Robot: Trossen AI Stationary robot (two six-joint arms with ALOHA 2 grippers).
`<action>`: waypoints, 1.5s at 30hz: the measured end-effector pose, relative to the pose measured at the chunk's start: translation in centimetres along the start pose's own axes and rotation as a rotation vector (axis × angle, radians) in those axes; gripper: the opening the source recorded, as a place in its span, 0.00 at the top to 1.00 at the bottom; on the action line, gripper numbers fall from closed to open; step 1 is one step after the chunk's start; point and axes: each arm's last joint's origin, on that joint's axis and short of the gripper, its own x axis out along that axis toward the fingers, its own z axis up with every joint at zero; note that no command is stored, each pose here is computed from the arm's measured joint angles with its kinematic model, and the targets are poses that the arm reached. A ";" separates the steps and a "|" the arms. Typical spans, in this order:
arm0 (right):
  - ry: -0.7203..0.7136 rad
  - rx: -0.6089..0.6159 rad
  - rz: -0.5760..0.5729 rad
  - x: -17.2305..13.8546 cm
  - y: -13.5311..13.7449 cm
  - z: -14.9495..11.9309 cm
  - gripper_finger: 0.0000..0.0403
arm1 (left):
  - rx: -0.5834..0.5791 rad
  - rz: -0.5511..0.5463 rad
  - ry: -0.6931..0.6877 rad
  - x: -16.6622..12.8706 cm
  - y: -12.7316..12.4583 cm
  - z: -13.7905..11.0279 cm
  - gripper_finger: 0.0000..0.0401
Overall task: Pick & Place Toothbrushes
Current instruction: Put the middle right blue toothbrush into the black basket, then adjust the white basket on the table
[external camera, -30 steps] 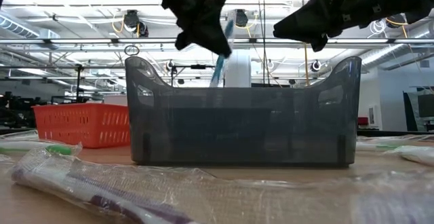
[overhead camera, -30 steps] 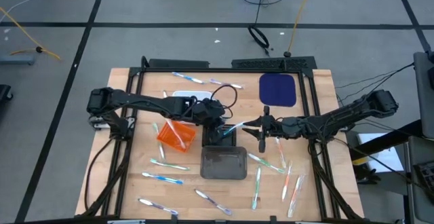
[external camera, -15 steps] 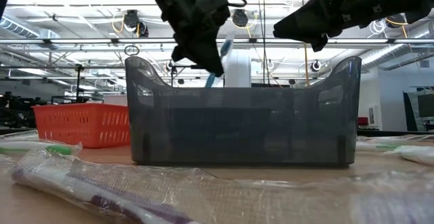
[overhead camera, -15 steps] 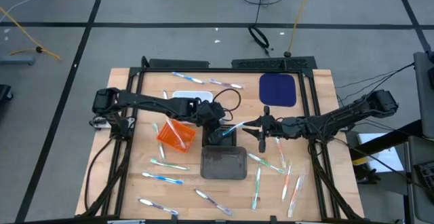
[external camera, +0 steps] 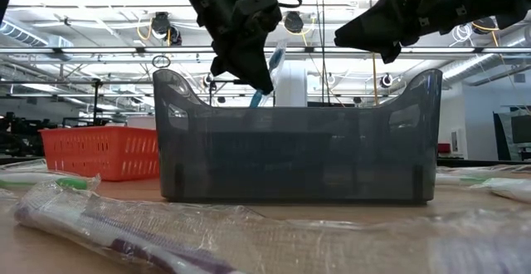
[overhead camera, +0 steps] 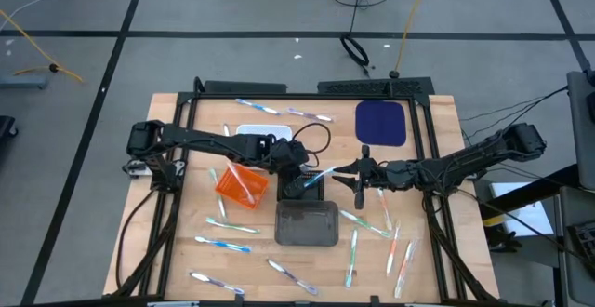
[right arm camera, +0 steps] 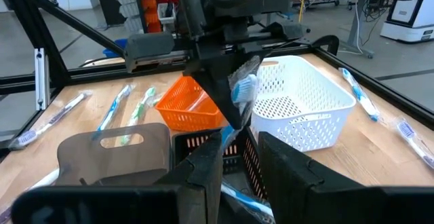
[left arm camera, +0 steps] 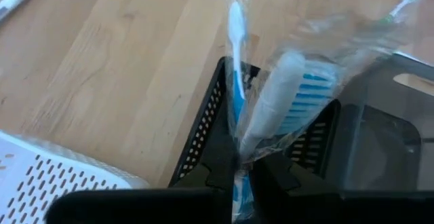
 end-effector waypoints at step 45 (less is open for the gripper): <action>0.018 -0.007 -0.003 0.0 0.0 -0.2 0.79 | -0.503 0.227 0.050 0.1 7.6 0.4 0.55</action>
